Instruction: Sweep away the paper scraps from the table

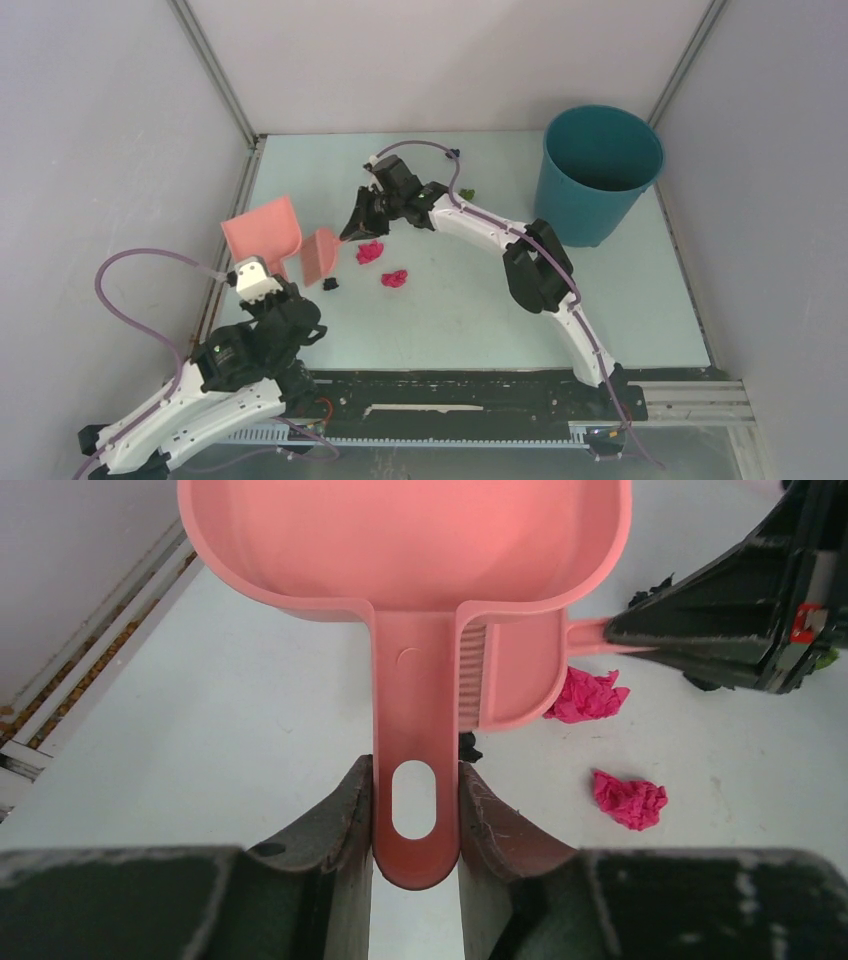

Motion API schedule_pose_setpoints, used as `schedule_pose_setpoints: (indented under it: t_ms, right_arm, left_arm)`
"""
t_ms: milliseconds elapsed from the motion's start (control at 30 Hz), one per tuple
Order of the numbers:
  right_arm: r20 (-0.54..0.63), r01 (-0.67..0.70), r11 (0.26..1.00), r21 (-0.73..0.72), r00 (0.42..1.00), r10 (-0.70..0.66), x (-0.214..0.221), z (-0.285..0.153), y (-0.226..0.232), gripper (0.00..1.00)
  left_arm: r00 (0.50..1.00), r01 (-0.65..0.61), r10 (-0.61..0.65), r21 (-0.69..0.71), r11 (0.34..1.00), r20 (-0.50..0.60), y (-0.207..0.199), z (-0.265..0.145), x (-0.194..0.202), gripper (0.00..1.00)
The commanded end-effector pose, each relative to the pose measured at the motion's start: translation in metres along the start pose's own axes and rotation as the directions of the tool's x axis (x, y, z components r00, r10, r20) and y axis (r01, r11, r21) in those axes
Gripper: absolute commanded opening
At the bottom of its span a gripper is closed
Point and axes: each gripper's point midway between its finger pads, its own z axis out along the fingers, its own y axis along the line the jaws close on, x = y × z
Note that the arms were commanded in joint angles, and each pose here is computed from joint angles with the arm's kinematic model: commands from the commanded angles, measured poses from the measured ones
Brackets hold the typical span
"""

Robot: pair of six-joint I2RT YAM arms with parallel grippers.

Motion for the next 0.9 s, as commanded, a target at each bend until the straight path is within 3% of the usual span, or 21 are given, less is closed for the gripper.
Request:
schedule_pose_setpoints:
  t_ms: [0, 233, 567, 767, 867]
  right_arm:
    - [0.121, -0.075, 0.983, 0.165, 0.991, 0.055, -0.016, -0.010, -0.011, 0.00]
    - [0.172, -0.086, 0.943, 0.321, 0.985, 0.032, 0.001, -0.055, -0.043, 0.00]
    - [0.236, -0.046, 0.946, 0.321, 0.971, -0.033, 0.011, -0.152, -0.061, 0.00]
    - [0.316, -0.113, 0.930, 0.350, 0.949, -0.004, 0.013, -0.207, -0.115, 0.00]
    - [0.329, -0.045, 0.960, 0.275, 0.943, -0.050, 0.006, -0.226, -0.098, 0.00]
  left_arm:
    - [0.999, 0.015, -0.014, -0.029, 0.999, 0.042, -0.005, 0.004, -0.009, 0.00]
    - [1.000, 0.001, -0.002, 0.013, 1.000, 0.030, -0.015, 0.006, -0.003, 0.00]
    - [0.999, -0.052, 0.052, 0.061, 0.997, -0.002, -0.034, 0.009, 0.007, 0.00]
    - [0.990, -0.106, 0.116, 0.122, 0.987, -0.075, -0.059, 0.011, 0.024, 0.00]
    - [0.987, -0.111, 0.126, 0.143, 0.984, -0.101, -0.068, 0.010, 0.028, 0.00]
